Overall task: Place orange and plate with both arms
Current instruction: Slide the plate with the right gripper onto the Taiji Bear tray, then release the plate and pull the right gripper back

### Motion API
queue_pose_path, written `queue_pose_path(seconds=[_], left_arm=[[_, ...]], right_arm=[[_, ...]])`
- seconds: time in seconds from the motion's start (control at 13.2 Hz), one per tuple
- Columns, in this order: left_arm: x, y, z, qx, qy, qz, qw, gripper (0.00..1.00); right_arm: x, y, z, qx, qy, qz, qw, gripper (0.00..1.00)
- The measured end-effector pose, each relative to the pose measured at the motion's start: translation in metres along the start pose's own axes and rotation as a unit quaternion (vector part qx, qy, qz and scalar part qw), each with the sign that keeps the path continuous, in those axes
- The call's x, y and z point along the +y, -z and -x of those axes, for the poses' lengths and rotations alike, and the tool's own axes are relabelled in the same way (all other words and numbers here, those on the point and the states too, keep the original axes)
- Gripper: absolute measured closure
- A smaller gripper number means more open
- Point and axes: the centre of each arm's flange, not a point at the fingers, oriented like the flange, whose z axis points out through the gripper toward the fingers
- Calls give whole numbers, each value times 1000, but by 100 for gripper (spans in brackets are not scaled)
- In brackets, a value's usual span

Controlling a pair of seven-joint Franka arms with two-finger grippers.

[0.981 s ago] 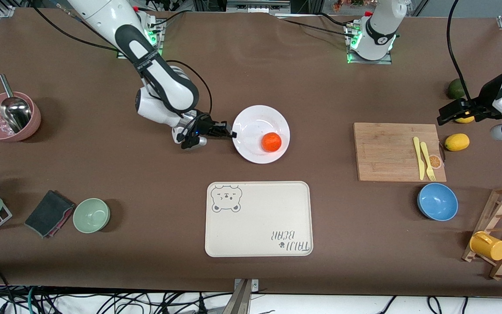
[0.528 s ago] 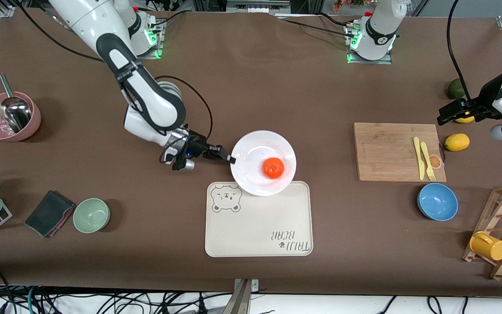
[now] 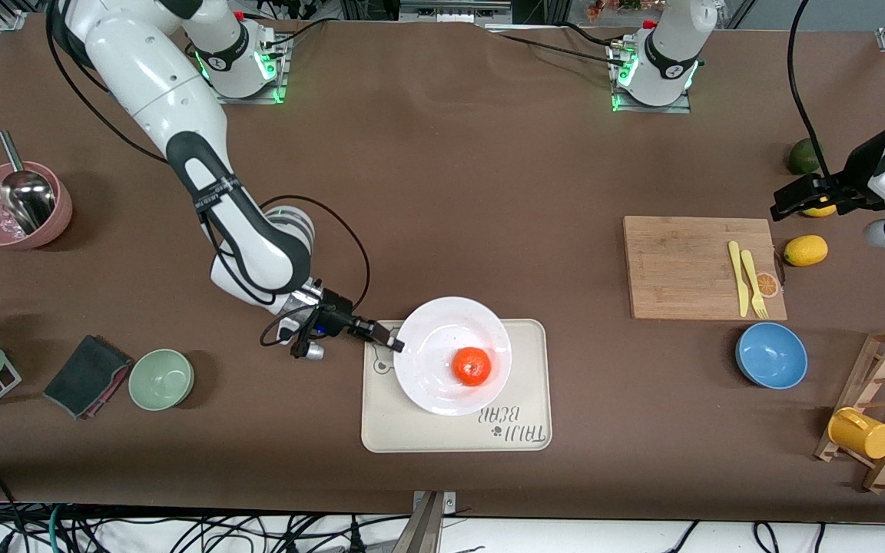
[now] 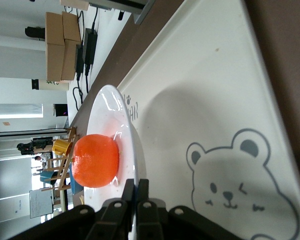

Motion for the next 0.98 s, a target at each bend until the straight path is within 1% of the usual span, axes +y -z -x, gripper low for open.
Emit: queue_pose_path(seconds=[0.15, 0.38, 0.53, 0.6, 0.68, 0.75, 0.83, 0.91, 0.98], left_arm=[[0, 0, 0, 0, 0, 0, 1000, 0], [0, 0, 0, 0, 0, 0, 1000, 0], [0, 0, 0, 0, 0, 0, 1000, 0], [0, 0, 0, 0, 0, 0, 1000, 0], [0, 0, 0, 0, 0, 0, 1000, 0], [0, 0, 0, 0, 0, 0, 1000, 0], [0, 0, 0, 0, 0, 0, 1000, 0], [0, 0, 0, 0, 0, 0, 1000, 0], [0, 0, 0, 0, 0, 0, 1000, 0]], right_arm=[[11, -6, -4, -4, 8, 6, 1000, 96], [31, -15, 0, -20, 34, 31, 999, 96], [39, -18, 1, -26, 45, 39, 998, 80], [39, -18, 0, -28, 54, 42, 997, 69], [36, -17, -3, -30, 68, 46, 996, 59], [32, -15, -8, -31, 88, 50, 994, 48], [28, -12, -14, -32, 108, 56, 992, 39], [24, -7, -21, -30, 124, 60, 990, 27], [21, -3, -27, -28, 133, 62, 989, 18]])
